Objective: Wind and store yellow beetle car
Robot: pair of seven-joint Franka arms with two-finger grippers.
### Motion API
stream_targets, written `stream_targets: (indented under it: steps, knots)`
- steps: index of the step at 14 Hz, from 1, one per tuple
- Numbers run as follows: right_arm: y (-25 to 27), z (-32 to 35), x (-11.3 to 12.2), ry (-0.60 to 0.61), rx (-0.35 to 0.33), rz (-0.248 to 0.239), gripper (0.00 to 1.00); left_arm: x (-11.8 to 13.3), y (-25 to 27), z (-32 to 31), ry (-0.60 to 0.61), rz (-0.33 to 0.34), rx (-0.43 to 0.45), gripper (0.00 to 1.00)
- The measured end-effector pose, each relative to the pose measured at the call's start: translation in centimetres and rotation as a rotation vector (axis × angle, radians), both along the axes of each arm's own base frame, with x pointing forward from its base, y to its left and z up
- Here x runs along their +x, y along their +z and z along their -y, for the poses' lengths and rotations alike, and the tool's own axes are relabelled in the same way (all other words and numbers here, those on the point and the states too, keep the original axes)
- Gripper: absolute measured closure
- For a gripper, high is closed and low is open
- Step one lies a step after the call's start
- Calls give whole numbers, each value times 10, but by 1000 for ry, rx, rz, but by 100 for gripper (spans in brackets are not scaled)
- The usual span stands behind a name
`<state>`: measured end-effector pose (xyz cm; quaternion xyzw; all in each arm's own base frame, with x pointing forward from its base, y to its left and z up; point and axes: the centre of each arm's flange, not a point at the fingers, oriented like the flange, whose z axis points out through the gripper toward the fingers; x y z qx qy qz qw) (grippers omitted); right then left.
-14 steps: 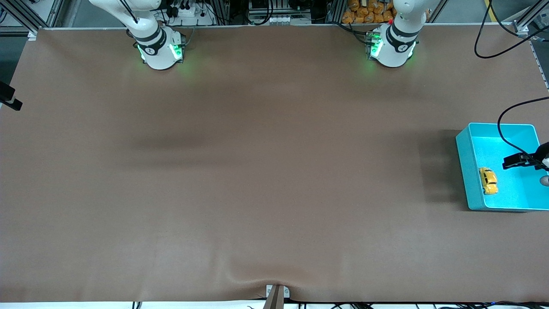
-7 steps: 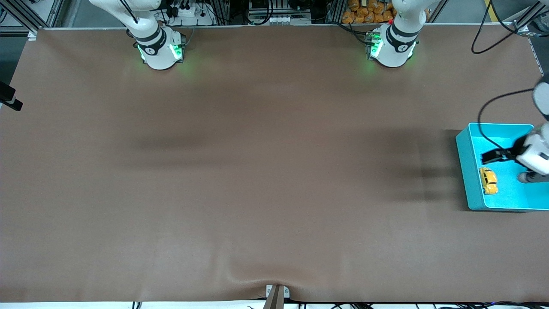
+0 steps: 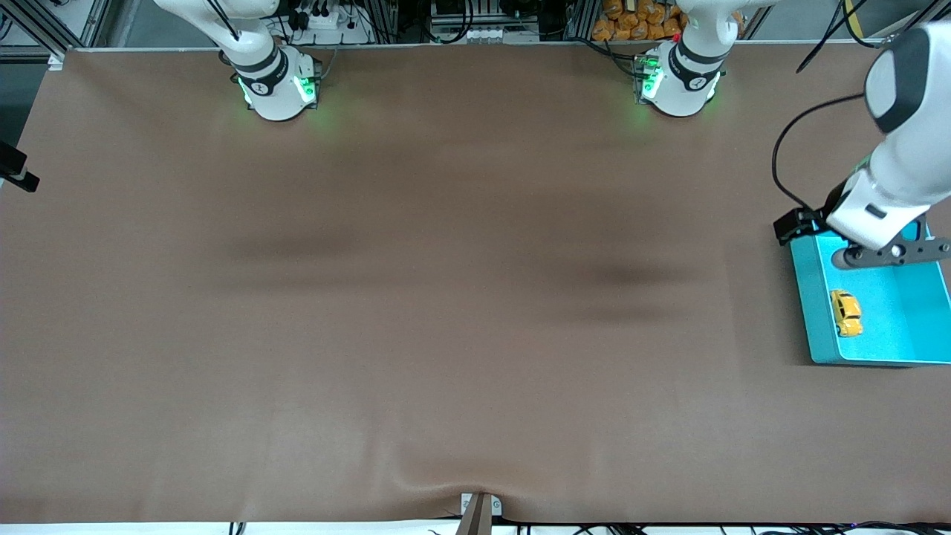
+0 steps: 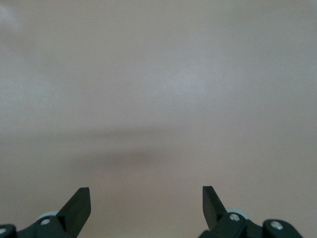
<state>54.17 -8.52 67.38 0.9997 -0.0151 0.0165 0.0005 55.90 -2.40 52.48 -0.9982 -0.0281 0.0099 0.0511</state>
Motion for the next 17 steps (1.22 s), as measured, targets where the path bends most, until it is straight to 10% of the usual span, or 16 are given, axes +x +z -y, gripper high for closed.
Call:
stream_targets:
  steps: [17]
  knots:
    - [5, -4, 0, 8, -2, 12, 0, -33, 96, 20, -28, 42, -60, 0]
